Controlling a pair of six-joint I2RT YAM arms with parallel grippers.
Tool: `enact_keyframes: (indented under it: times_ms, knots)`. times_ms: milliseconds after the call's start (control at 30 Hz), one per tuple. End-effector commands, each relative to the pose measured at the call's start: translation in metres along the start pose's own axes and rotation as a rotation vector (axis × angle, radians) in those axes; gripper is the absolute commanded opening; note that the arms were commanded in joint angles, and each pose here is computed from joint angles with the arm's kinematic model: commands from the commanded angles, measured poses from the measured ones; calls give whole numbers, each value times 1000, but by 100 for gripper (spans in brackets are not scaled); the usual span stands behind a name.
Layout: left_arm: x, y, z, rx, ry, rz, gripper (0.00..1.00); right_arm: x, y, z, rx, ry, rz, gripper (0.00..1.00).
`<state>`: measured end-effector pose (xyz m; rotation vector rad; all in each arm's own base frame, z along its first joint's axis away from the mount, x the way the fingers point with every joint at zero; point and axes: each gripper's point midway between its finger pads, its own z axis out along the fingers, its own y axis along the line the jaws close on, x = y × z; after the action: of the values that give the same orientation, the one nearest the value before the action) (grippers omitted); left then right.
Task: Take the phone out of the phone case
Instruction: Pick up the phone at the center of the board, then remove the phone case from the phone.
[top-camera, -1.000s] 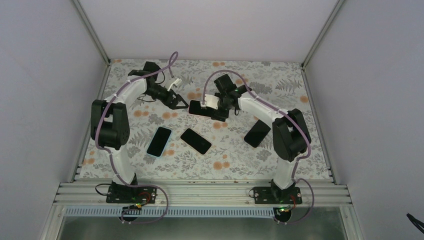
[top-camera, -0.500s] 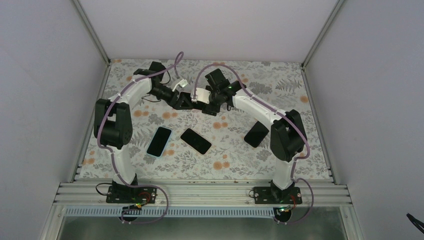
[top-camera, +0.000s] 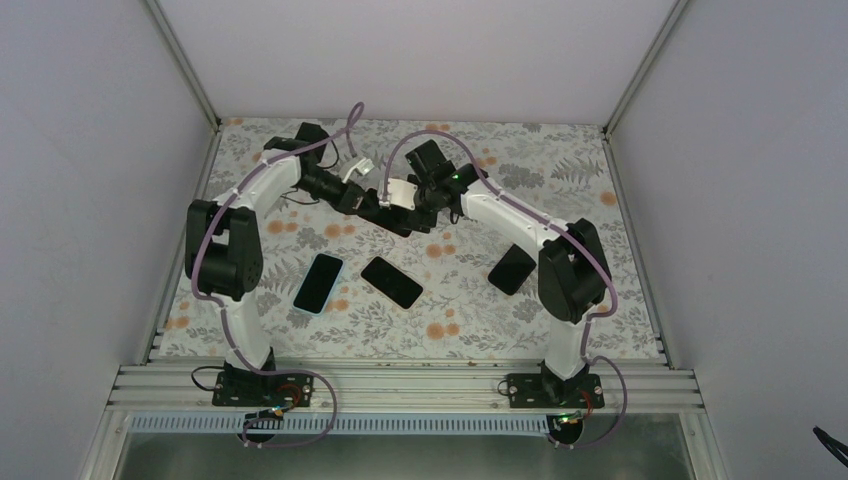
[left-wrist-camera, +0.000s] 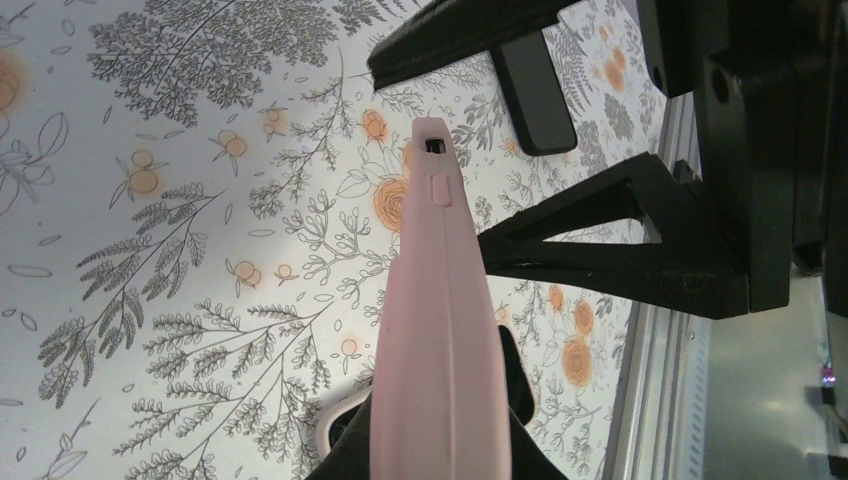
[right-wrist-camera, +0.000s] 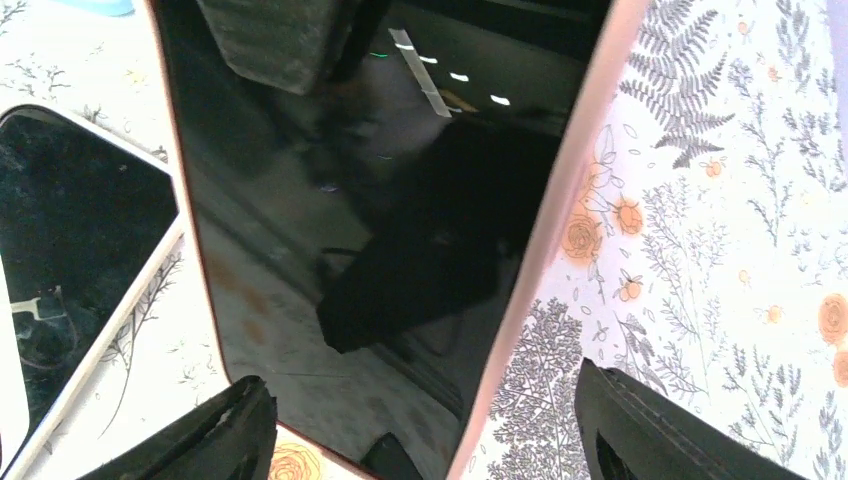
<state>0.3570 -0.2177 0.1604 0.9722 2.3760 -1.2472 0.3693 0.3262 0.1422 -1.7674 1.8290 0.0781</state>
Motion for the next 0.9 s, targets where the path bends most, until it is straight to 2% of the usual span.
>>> enact_keyframes:
  times_ms: [0,33,100,300,433,600,867]
  knots:
    - [-20,-24,-9,10,-52,166,3,-8,15,-12,-44,-27,-24,78]
    - [-20,-26,-12,3,-52,183,2,-5,19,-16,-57,-27,-18,84]
    - [-20,-30,-17,-29,-43,224,2,-1,26,-27,-89,-46,-12,89]
    - [-22,-62,-43,-146,-40,436,2,16,34,-59,-173,-95,31,90]
    - [-24,-91,-60,-168,-52,542,2,27,27,-65,-179,-109,78,89]
    - [-20,-106,-63,-145,-48,576,2,20,14,-72,-211,-169,134,86]
    - [-15,-102,-51,-154,-31,556,2,9,13,-78,-257,-206,145,85]
